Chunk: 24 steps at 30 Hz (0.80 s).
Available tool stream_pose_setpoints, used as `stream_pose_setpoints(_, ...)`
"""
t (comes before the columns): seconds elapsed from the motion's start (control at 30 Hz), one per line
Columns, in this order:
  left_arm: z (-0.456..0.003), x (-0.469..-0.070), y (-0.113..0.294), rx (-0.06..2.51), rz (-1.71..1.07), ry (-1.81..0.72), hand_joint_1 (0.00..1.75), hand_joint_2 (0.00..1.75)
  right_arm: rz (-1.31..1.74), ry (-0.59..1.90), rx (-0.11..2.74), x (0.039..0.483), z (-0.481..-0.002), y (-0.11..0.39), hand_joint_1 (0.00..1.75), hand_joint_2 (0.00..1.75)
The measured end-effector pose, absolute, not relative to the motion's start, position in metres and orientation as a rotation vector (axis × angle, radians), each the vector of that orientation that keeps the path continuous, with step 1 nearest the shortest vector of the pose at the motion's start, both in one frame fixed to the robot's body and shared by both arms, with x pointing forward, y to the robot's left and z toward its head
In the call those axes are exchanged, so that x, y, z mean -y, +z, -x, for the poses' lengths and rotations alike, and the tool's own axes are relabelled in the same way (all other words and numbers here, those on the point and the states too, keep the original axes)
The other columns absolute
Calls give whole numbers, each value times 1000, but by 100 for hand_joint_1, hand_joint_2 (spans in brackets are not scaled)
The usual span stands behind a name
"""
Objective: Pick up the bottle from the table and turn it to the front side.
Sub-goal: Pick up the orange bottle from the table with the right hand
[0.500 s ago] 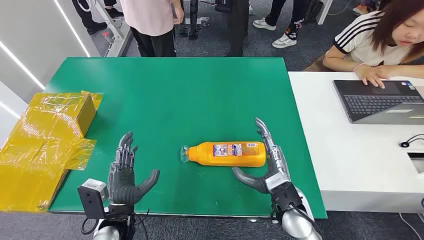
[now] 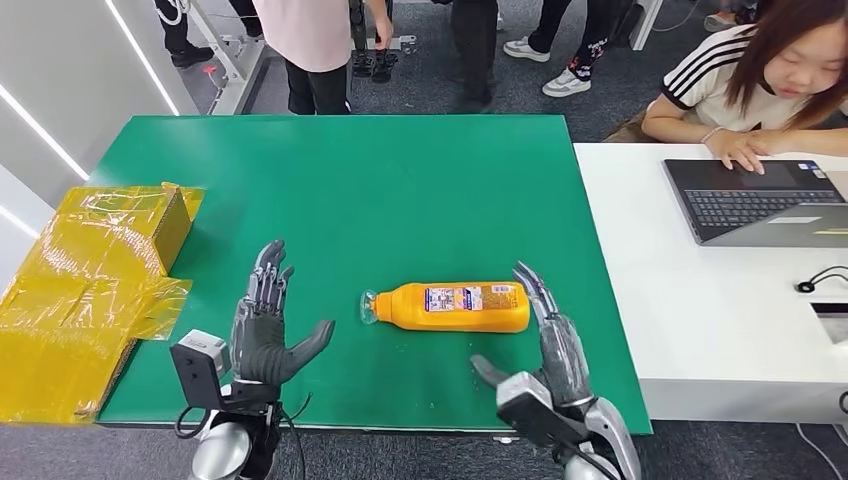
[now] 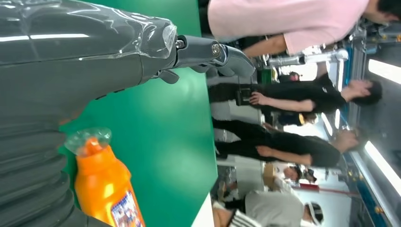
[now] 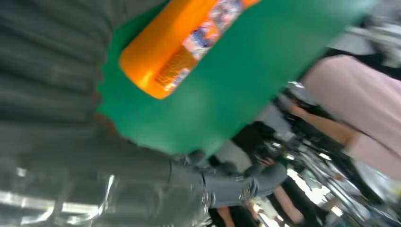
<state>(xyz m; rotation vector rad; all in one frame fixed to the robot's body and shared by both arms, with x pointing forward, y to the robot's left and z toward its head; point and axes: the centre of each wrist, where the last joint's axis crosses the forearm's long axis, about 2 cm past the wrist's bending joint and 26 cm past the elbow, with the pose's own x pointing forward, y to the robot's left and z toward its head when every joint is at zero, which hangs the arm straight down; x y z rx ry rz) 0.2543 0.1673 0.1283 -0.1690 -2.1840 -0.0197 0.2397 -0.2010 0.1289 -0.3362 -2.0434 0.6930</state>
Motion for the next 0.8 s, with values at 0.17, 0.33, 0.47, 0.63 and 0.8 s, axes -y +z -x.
stream_pose_setpoints(0.17,-264,-161,132,2189,197,-42,0,175,449,846,1950,214,-287,132,0,175)
stream_pose_setpoints(0.33,-267,-160,130,2178,203,-57,0,175,476,938,1855,225,-320,134,0,175)
stream_pose_setpoints(0.47,-267,-159,128,2172,205,-62,0,175,473,1012,1775,230,-340,136,0,175)
stream_pose_setpoints(0.63,-267,-160,127,2167,204,-65,0,175,481,1043,1738,235,-352,135,0,175)
stream_pose_setpoints(0.8,-267,-160,126,2165,204,-67,0,175,413,1093,1667,236,-359,133,0,175)
